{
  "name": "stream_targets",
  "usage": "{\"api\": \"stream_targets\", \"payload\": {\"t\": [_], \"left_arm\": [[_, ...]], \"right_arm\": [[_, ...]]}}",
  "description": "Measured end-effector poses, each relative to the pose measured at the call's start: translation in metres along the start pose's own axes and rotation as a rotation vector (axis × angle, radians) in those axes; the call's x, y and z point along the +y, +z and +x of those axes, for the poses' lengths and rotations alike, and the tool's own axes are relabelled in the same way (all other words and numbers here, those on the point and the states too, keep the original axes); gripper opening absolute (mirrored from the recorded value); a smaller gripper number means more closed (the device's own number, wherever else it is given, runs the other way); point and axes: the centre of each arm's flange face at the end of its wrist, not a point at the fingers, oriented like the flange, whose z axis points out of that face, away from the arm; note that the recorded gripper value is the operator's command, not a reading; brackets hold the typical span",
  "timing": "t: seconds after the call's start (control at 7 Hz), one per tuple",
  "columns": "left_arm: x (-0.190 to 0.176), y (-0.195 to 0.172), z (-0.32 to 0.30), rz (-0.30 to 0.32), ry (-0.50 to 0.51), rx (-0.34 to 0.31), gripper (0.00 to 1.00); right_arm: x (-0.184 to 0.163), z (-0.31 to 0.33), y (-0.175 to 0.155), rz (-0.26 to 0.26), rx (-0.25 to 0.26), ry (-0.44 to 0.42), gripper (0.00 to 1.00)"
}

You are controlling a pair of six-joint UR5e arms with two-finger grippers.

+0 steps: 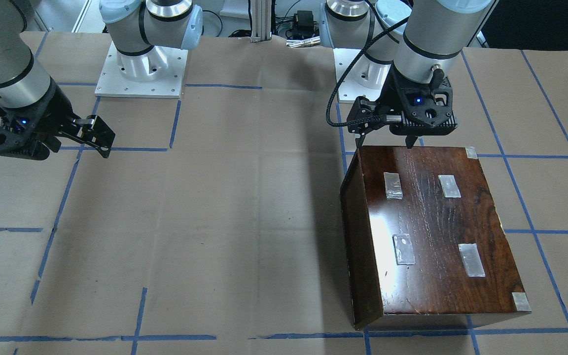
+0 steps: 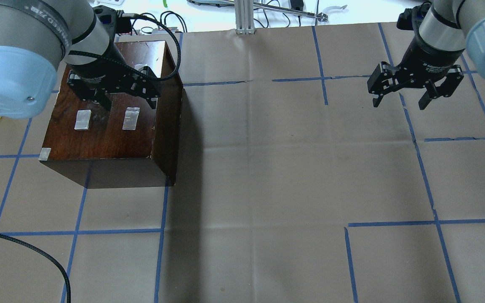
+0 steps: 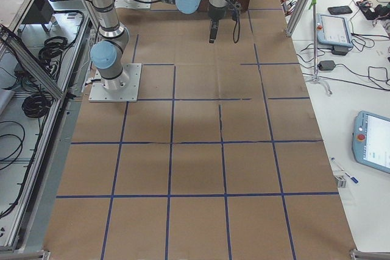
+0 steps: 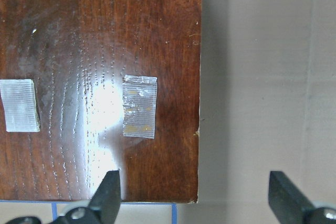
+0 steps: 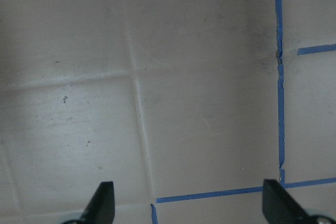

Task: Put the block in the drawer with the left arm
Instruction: 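Move the left gripper off the cabinet top toward the drawer handle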

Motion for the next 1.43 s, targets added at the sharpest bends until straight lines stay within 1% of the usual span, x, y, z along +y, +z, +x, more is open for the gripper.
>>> {"api": "stream_targets", "payload": {"t": [0.86, 1.0, 1.29, 1.43], "left_arm": [[-0.007, -0.002, -0.002, 0.005, 0.002, 0.001, 0.99], [-0.011, -0.004, -0.01, 0.009, -0.011, 0.005, 0.99], [-0.023, -0.006, -0.057, 0.017, -0.062, 0.011, 0.99], [-0.029, -0.006, -0.087, 0.018, -0.066, 0.01, 0.99]], "right_arm": [[0.0, 0.0, 0.0, 0.0, 0.0, 0.0, 1.0], [0.0, 0.0, 0.0, 0.0, 0.0, 0.0, 1.0], [0.0, 0.0, 0.0, -0.001, 0.0, 0.0, 1.0], [0.0, 0.0, 0.0, 0.0, 0.0, 0.0, 1.0]]}}
